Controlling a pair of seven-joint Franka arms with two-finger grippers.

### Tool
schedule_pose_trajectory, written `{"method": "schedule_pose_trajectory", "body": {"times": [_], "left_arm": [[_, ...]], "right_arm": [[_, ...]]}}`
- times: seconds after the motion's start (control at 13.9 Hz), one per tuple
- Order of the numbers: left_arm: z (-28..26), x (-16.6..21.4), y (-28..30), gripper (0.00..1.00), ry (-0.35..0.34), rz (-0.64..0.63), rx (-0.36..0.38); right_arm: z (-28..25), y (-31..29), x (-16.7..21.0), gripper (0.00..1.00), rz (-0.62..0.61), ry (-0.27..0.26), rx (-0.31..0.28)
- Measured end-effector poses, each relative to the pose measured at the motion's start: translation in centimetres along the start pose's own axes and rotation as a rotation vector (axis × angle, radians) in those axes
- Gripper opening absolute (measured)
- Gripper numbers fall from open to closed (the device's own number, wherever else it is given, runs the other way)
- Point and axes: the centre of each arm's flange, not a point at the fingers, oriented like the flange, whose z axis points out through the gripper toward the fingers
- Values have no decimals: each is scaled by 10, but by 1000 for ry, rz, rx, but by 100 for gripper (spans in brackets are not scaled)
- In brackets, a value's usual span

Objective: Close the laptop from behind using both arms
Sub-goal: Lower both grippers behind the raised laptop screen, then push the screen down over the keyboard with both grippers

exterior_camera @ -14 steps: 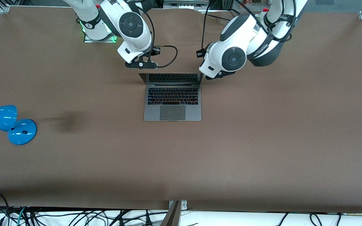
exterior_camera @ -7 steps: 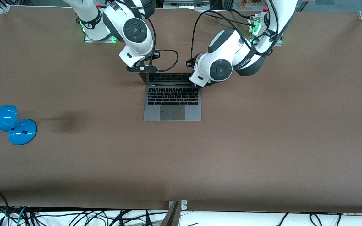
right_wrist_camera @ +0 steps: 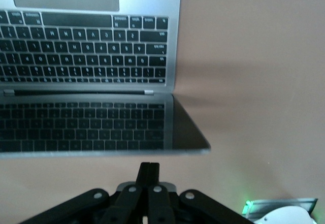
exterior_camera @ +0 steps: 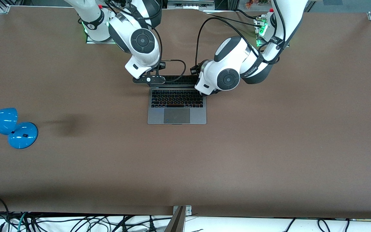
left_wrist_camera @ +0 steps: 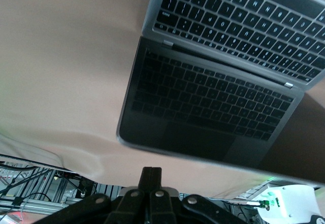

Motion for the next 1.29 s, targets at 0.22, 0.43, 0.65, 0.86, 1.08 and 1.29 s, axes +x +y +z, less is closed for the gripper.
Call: {"method": "schedule_pose_trajectory", "body": {"times": [0.22, 0.43, 0.65, 0.86, 1.08, 1.29], "left_arm": [[-7, 13, 5, 1, -3, -7, -20], [-13, 28, 6, 1, -3, -21, -38], [-10, 38, 5, 1, 9, -27, -25], [-8, 48, 5, 1, 29, -34, -35], [-6, 61, 5, 1, 70, -39, -37], [-5, 79, 4, 1, 109, -47, -45]], "right_arm": [[-2, -6, 18, 1, -6, 30, 24], [7, -8, 36, 1, -12, 68, 40], [17, -7, 57, 1, -7, 81, 49], [26, -4, 80, 1, -5, 89, 39], [43, -1, 103, 1, 2, 91, 38], [67, 2, 128, 1, 18, 87, 53]]}}
